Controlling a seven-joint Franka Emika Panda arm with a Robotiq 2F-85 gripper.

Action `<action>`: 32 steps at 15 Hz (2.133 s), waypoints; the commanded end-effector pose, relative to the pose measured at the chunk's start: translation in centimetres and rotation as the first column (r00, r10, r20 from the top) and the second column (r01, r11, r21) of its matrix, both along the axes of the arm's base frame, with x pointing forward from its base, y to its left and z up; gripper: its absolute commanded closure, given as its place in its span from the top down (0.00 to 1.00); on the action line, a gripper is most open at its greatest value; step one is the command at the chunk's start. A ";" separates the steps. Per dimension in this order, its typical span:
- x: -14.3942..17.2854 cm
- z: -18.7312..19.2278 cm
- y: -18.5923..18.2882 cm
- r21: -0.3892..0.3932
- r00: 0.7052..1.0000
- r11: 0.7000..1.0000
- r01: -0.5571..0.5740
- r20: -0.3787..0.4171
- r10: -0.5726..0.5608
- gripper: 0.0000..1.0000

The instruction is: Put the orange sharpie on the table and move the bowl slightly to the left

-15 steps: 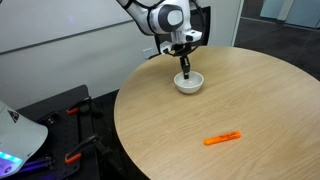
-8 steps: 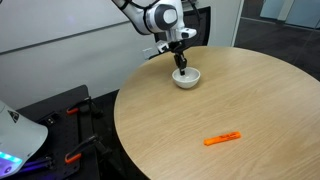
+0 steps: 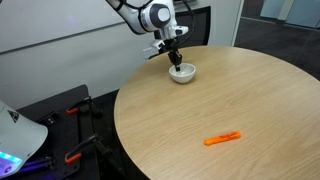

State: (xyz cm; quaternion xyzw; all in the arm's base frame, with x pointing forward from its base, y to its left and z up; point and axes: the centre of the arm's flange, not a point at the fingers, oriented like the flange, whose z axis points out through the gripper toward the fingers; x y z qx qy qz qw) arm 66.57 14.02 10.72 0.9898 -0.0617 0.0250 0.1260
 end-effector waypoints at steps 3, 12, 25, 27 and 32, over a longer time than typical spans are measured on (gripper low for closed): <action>0.0 1.2 0.6 -0.044 1.000 0.999 -0.030 0.001 0.030 0.08; 0.1 2.7 -0.1 -0.066 0.999 0.998 -0.021 0.022 0.023 0.47; -2.9 7.5 0.2 -0.019 0.999 1.000 -0.005 0.053 0.006 1.00; -4.4 8.7 0.0 -0.002 0.999 1.000 -0.003 0.053 0.003 1.00; -8.0 11.2 -1.7 0.032 0.995 0.998 0.062 0.074 -0.064 1.00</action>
